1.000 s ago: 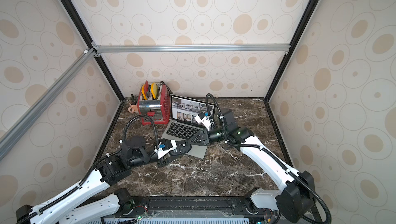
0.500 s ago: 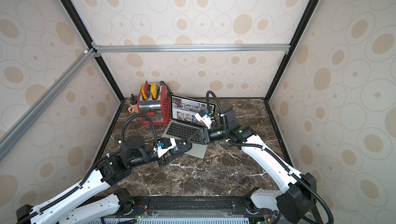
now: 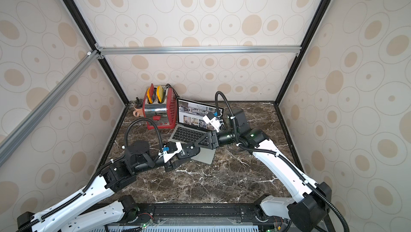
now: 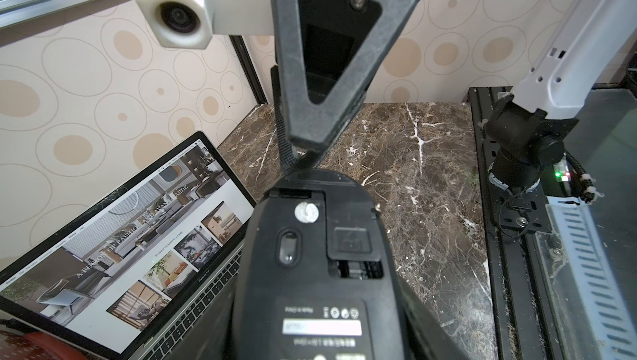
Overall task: Insert the wireless mouse receiver into the laptop
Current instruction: Close the lid on the mouse.
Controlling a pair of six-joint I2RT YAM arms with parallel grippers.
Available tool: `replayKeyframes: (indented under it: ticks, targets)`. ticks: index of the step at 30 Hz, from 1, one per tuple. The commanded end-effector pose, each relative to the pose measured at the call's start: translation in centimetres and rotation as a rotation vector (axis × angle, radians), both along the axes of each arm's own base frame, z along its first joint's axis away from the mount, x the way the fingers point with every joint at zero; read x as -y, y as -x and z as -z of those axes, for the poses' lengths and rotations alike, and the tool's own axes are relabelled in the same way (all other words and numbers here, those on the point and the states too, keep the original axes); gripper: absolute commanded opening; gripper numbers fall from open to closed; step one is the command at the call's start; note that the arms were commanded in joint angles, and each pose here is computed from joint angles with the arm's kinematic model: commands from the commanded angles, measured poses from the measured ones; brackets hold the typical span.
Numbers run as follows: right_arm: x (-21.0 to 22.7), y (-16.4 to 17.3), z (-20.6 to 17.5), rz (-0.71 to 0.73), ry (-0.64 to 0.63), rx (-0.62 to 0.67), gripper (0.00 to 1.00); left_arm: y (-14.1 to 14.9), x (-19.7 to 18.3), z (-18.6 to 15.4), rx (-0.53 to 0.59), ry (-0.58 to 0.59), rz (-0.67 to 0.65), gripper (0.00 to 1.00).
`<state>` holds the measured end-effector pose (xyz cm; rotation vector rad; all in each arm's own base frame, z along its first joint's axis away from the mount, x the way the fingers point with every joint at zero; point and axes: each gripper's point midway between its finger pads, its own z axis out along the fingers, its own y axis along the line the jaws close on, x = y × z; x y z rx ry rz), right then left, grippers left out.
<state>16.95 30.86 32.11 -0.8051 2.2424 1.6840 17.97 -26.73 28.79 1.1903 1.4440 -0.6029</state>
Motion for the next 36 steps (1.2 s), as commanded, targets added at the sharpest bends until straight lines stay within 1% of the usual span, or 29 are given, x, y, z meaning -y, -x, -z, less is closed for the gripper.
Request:
replayKeyframes:
  ticks: [1, 6, 13, 19, 24, 27, 30, 33, 36]
  targets:
    - [0.5, 0.4, -0.9, -0.001, 0.007, 0.046, 0.48, 0.2, 0.2, -2.9, 0.061, 0.084, 0.014, 0.0]
    - [0.6, 0.3, -1.4, -0.001, 0.01, 0.07, 0.55, 0.2, 0.1, -3.0, 0.061, 0.095, 0.007, 0.0]
    - [0.6, -0.1, -2.8, 0.02, -0.014, 0.135, 0.69, 0.2, -0.1, -3.2, 0.061, 0.12, -0.006, 0.0]
    - [0.8, 0.2, -3.3, 0.022, -0.023, 0.139, 0.71, 0.2, -0.4, -3.7, 0.066, 0.145, -0.017, 0.0]
    - [1.4, 0.5, -4.0, 0.071, -0.063, 0.154, 0.73, 0.3, -0.5, -4.0, 0.069, 0.163, -0.02, 0.0]
    - [1.6, 0.4, -4.0, 0.118, -0.084, 0.181, 0.79, 0.3, -0.5, -4.1, 0.071, 0.165, -0.019, 0.0]
    - [1.9, 0.0, -3.3, 0.149, -0.07, 0.205, 0.87, 0.3, -0.5, -4.4, 0.077, 0.17, -0.015, 0.0]
    - [1.8, -0.2, -2.7, 0.155, -0.056, 0.191, 0.9, 0.4, -0.4, -4.6, 0.08, 0.171, -0.01, 0.0]
    - [1.0, -0.2, -2.4, 0.13, -0.06, 0.095, 0.9, 0.4, -0.3, -4.6, 0.083, 0.167, -0.009, 0.0]
